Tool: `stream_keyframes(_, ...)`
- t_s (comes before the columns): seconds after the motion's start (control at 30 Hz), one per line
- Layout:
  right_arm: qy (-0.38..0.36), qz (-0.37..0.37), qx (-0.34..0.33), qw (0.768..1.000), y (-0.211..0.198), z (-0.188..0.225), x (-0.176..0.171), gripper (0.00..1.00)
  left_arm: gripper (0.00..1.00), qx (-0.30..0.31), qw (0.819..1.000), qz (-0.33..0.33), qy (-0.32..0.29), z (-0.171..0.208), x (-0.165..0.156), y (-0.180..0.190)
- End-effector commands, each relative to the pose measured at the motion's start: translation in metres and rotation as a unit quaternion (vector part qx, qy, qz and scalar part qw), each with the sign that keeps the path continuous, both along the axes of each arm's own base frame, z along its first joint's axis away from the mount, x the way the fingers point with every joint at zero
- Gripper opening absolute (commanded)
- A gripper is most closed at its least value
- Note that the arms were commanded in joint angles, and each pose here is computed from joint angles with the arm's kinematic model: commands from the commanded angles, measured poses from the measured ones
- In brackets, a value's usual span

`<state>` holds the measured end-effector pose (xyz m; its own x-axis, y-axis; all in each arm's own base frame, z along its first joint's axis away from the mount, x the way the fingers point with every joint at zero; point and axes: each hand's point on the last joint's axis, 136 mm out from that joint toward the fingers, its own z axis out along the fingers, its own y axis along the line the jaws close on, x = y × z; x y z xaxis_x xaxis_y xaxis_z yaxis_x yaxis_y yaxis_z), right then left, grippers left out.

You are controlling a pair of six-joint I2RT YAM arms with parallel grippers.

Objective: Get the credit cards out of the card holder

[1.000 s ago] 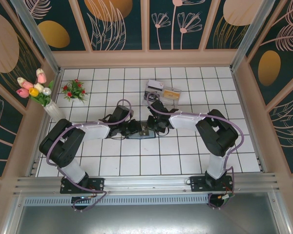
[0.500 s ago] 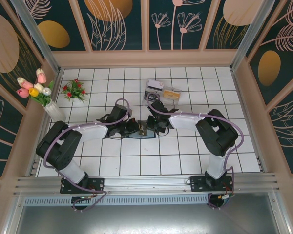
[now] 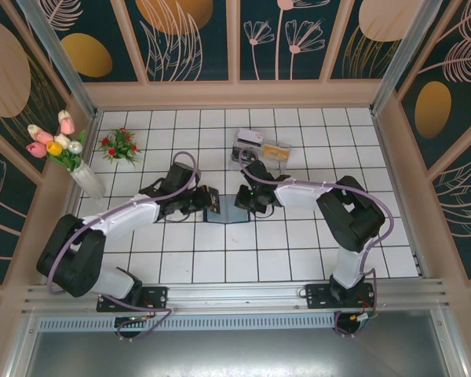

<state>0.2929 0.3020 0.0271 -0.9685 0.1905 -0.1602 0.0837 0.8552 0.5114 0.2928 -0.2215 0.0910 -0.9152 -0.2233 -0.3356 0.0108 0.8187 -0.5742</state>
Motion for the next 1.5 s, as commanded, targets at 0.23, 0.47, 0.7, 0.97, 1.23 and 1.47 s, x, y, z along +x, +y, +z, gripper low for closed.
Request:
stream_keyframes(0.23,-0.166,0.032,0.169,0.971,0.006,0.149,0.031,0.4,0.03,-0.091,0.986,0.026,-0.136,0.109,0.039,-0.005)
stream_keyframes(0.47,-0.228,0.068,0.301,0.923,0.006,0.221,0.03,0.63,0.03,-0.218,0.958,0.026,-0.186,0.173,0.047,-0.026)
stream_keyframes(0.7,-0.247,0.059,0.406,0.878,-0.004,0.258,0.035,0.71,0.04,-0.312,0.93,0.008,-0.192,0.213,0.039,-0.039)
stream_keyframes(0.97,-0.23,0.08,0.457,0.856,0.006,0.276,0.034,0.52,0.04,-0.372,0.911,-0.02,-0.178,0.232,0.03,-0.049)
stream_keyframes(1.23,-0.235,0.089,0.488,0.836,0.007,0.286,0.03,0.29,0.05,-0.385,0.906,-0.023,-0.176,0.236,0.027,-0.048)
stream_keyframes(1.47,-0.24,0.094,0.49,0.833,0.009,0.289,0.027,0.17,0.06,-0.373,0.913,-0.013,-0.164,0.226,0.029,-0.046)
